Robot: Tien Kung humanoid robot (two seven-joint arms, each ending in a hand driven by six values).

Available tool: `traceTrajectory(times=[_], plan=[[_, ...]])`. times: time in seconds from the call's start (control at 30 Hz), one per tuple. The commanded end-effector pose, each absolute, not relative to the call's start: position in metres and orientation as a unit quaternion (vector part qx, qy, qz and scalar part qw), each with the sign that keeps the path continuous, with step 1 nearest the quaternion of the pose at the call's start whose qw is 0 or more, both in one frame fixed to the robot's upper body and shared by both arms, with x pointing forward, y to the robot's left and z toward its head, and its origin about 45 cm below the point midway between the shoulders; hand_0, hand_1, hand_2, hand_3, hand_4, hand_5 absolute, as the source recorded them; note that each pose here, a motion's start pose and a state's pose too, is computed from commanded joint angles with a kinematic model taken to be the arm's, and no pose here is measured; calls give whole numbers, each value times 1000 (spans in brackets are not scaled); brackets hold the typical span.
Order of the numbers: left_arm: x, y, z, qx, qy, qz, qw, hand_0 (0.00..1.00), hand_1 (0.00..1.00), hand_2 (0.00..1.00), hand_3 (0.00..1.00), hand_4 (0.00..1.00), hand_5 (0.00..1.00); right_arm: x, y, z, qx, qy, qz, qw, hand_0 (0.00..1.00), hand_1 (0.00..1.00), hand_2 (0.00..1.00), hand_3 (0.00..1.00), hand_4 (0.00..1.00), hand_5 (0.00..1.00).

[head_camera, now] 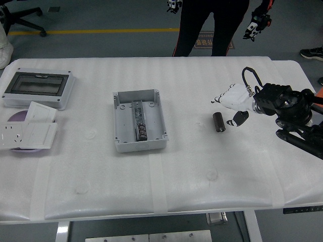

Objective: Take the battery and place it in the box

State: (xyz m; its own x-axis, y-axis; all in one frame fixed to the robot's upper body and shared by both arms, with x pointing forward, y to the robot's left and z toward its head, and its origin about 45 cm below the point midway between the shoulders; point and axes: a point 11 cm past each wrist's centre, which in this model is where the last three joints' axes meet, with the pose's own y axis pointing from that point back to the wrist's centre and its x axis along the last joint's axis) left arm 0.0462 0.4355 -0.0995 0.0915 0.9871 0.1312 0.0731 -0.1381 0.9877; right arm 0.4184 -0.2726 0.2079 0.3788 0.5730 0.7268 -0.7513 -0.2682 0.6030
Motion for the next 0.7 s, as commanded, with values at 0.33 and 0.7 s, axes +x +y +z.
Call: traceTrajectory(times=[0.33,0.7], plan=[[47,432,-100,574,463,485,470,374,606,499,307,456,361,395,-291,177,622,-160,479,598,904,757,869,962,689,306],[47,431,-101,576,462,482,472,374,606,502,299,459,360,396,-305,171,671,-240,384,587,925,770,917,998,902,456]])
